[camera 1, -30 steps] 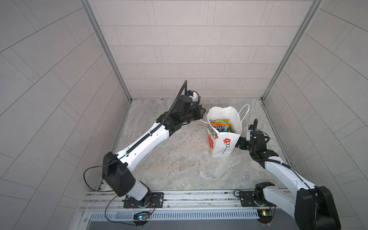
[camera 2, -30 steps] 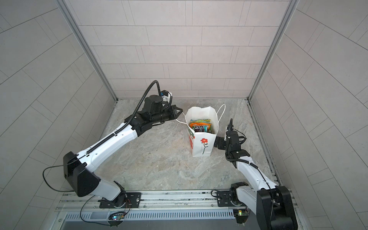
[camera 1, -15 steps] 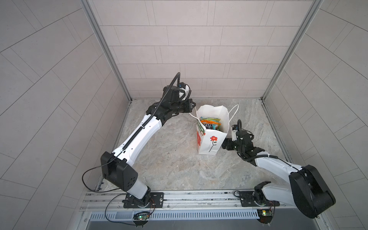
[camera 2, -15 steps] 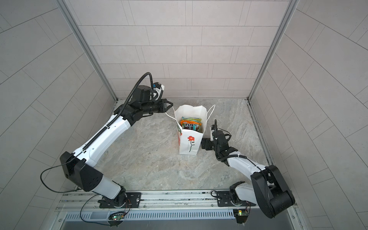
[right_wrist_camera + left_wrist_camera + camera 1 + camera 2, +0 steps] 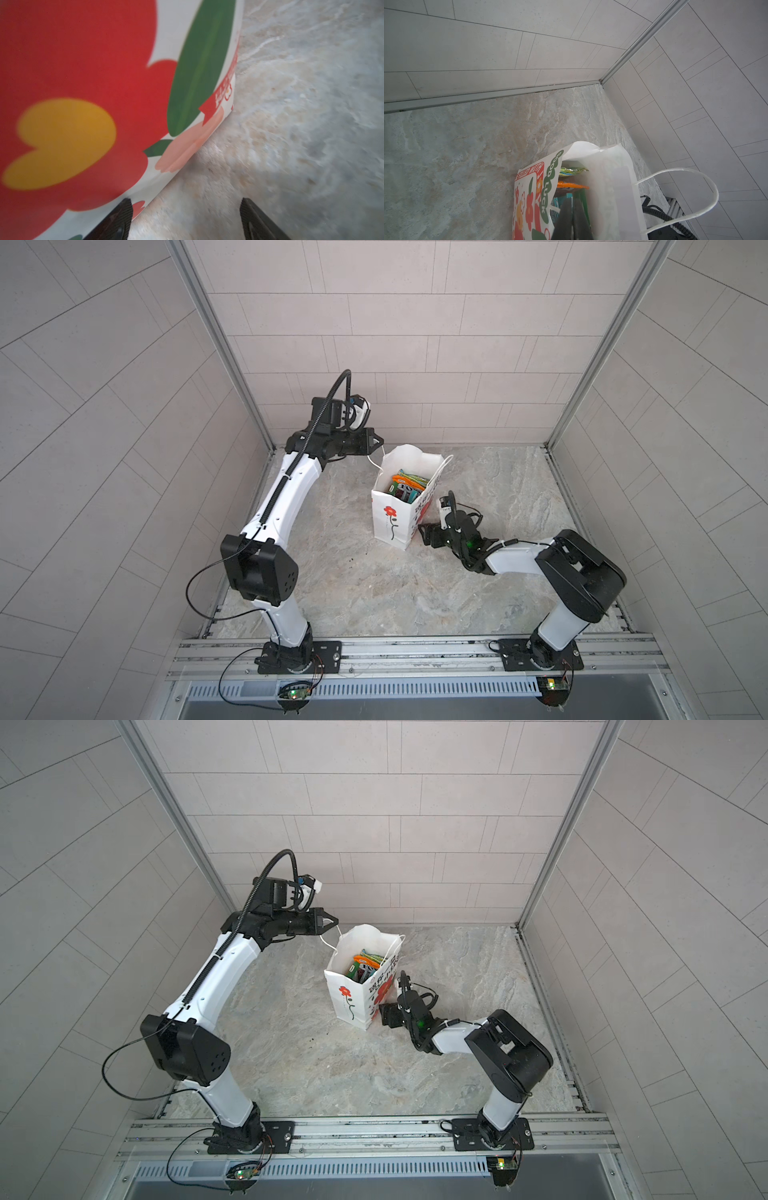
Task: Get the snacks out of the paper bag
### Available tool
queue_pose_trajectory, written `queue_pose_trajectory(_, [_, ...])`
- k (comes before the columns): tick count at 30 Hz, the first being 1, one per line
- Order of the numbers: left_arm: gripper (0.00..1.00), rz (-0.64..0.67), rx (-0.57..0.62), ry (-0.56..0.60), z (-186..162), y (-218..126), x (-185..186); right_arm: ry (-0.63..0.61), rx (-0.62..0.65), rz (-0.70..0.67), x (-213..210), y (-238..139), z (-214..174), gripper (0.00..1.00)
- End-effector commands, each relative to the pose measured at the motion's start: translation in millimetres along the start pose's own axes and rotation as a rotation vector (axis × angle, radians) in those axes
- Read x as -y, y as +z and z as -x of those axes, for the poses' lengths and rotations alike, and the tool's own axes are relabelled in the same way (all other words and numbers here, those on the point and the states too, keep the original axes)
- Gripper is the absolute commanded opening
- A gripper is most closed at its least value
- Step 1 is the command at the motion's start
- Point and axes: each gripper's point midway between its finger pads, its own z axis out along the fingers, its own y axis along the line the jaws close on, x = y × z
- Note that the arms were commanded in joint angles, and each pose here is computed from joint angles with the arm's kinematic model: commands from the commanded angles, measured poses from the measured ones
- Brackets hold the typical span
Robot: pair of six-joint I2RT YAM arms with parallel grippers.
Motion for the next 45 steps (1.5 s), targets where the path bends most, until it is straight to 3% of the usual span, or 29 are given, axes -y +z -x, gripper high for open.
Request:
queue_pose_trajectory(1, [0.00,-0.034,0.071,0.142,29,-25,15,0.032,0.098,0.009,-20,12,21,0.82])
queue_pose_trajectory(10, [0.00,-0.027,0.078,0.178,39,-29,-10,0.055,0.132,0.031,-57,55,34,0.82])
queue_pose_trajectory(20, [0.00,-0.070,0.068,0.186,44,-17,-11,0.103,0.149,0.069,-85,81,44,0.82])
queue_pose_trajectory(27, [0.00,-0.079,0.049,0.152,33,-18,-4,0.017,0.091,-0.011,-59,48,30,0.84])
queue_pose_trajectory(36, [0.00,-0.057,0.024,0.203,4,-24,30,-0.010,0.064,-0.143,11,-18,19,0.85])
queue_pose_trajectory(45, [0.00,-0.018,0.018,0.277,-27,-24,72,-0.078,0.017,-0.388,83,-86,26,0.87])
